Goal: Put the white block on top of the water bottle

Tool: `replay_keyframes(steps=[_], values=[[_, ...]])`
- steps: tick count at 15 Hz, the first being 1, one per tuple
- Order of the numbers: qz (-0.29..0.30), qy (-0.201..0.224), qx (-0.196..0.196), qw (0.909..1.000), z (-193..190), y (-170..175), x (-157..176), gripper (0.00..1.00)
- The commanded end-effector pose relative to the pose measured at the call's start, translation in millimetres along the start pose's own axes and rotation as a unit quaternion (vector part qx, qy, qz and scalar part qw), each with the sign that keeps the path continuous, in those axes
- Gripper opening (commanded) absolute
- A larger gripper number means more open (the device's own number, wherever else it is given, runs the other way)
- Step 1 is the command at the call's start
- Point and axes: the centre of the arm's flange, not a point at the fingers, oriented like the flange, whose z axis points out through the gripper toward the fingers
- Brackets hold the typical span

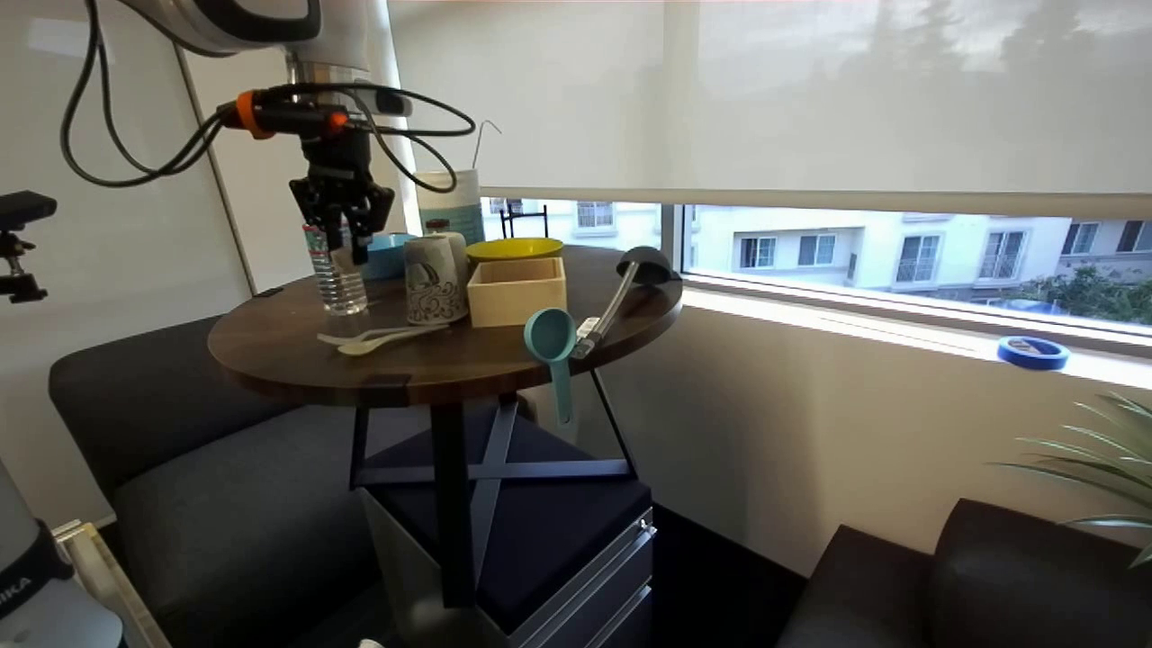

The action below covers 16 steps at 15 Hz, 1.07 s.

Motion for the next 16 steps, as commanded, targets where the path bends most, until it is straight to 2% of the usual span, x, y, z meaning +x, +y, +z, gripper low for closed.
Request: replay_keyframes(steps=[1,5,8,12,16], values=[[-0.032,0.000,-0.008,0.9995,-52,-16,-2,0.11],[-0.064,0.006,-0.018,0.9978,-92,-44,15,0.11],[-0.093,0.007,-0.028,0.9953,-107,-70,29,0.11],[-0.124,0.008,-0.041,0.9914,-117,-92,42,0.11],[-0.136,0.005,-0.036,0.9900,-118,-101,53,0.11]])
